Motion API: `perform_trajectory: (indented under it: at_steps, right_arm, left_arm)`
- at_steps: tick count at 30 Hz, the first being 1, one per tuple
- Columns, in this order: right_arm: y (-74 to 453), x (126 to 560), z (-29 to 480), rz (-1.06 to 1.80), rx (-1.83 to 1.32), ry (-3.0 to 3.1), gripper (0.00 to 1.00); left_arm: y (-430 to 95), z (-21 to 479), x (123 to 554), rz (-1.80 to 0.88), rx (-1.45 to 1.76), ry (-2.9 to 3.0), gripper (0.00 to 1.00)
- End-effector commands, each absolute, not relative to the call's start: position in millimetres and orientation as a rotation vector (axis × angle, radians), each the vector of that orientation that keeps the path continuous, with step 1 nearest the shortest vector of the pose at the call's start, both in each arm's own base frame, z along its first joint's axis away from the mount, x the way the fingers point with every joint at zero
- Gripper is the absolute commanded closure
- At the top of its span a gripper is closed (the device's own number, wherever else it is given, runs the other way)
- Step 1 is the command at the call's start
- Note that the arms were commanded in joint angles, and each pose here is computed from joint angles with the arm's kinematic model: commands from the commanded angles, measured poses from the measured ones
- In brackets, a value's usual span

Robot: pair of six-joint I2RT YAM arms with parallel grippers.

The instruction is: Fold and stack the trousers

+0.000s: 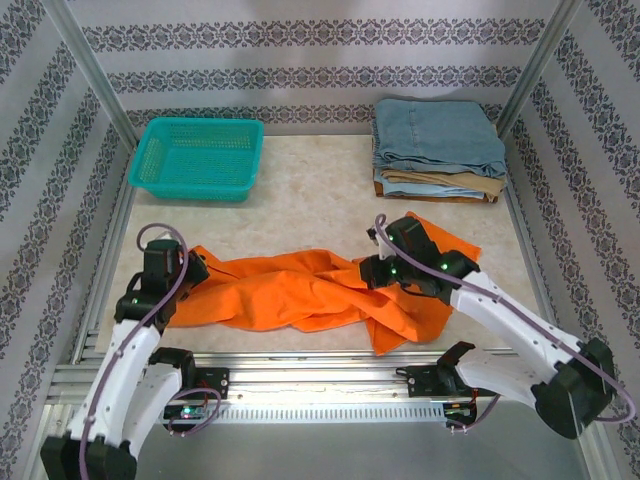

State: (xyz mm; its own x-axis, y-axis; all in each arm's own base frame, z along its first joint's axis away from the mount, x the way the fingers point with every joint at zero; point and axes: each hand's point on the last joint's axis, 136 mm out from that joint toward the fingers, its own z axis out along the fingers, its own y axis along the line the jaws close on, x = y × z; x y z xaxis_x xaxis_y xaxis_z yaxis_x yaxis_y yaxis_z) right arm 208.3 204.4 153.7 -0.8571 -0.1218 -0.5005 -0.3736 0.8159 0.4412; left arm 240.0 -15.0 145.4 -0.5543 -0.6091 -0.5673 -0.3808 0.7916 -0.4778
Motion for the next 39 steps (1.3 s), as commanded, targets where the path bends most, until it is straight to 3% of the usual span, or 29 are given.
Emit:
perform_trajectory:
  at_steps: [1,5,7,9,10,12,14,18,19,23,27,29,33,36,39]
  right_arm:
    - [206.9,171.0,149.1,0.834,-0.414,2.582,1.00]
    - [197.4,134.7,107.3,0.767,-0.423,2.734,1.00]
    - [194.1,123.2,84.3,0.729,-0.399,2.797,0.95]
    - [197.6,116.7,70.3,0.742,-0.393,2.836,0.95]
    - [197.1,116.3,65.4,0.716,-0.391,2.853,0.89]
    - [194.8,117.3,60.3,0.644,-0.410,2.873,0.66]
    - [195.1,120.5,64.4,0.600,-0.441,2.875,0.64]
    - [201.5,144.1,103.5,0.545,-0.462,2.762,0.46]
    - [203.6,152.0,117.3,0.533,-0.463,2.722,0.45]
    - [216.6,180.1,154.8,0.475,-0.507,2.611,0.39]
    - [242.2,210.2,156.2,0.447,-0.587,2.588,0.32]
    - [256.1,225.0,149.2,0.440,-0.633,2.602,0.30]
    - [285.8,238.3,122.3,0.456,-0.777,2.653,0.25]
    - [298.1,237.9,95.0,0.457,-0.865,2.711,0.26]
    - [297.6,245.6,74.1,0.412,-0.870,2.749,0.34]
  left_arm:
    - [-25.3,135.2,202.4,-0.472,-0.799,2.291,1.00]
    - [-36.8,144.6,199.7,-0.579,-0.780,2.262,1.00]
    - [-46.0,150.1,214.5,-0.658,-0.775,2.241,1.00]
    - [-49.2,152.1,232.3,-0.677,-0.778,2.234,0.85]
    - [-52.2,153.9,243.2,-0.686,-0.765,2.235,0.78]
    - [-57.8,155.8,262.2,-0.673,-0.727,2.250,0.61]
    - [-61.3,154.5,281.2,-0.621,-0.678,2.276,0.50]
    - [-36.6,136.0,308.2,-0.340,-0.671,2.367,0.07]
    - [-26.3,132.3,311.8,-0.248,-0.677,2.376,0.01]
    - [-0.5,125.5,318.9,-0.054,-0.717,2.368,0.00]
    - [-0.3,107.2,327.3,-0.023,-0.697,2.429,0.09]
    - [-3.9,92.8,326.3,-0.026,-0.688,2.483,0.25]
    - [-6.1,74.5,318.0,-0.050,-0.694,2.504,0.70]
    - [-7.8,70.6,312.0,-0.064,-0.685,2.519,0.98]
    - [-9.2,73.7,308.0,-0.080,-0.667,2.519,1.00]
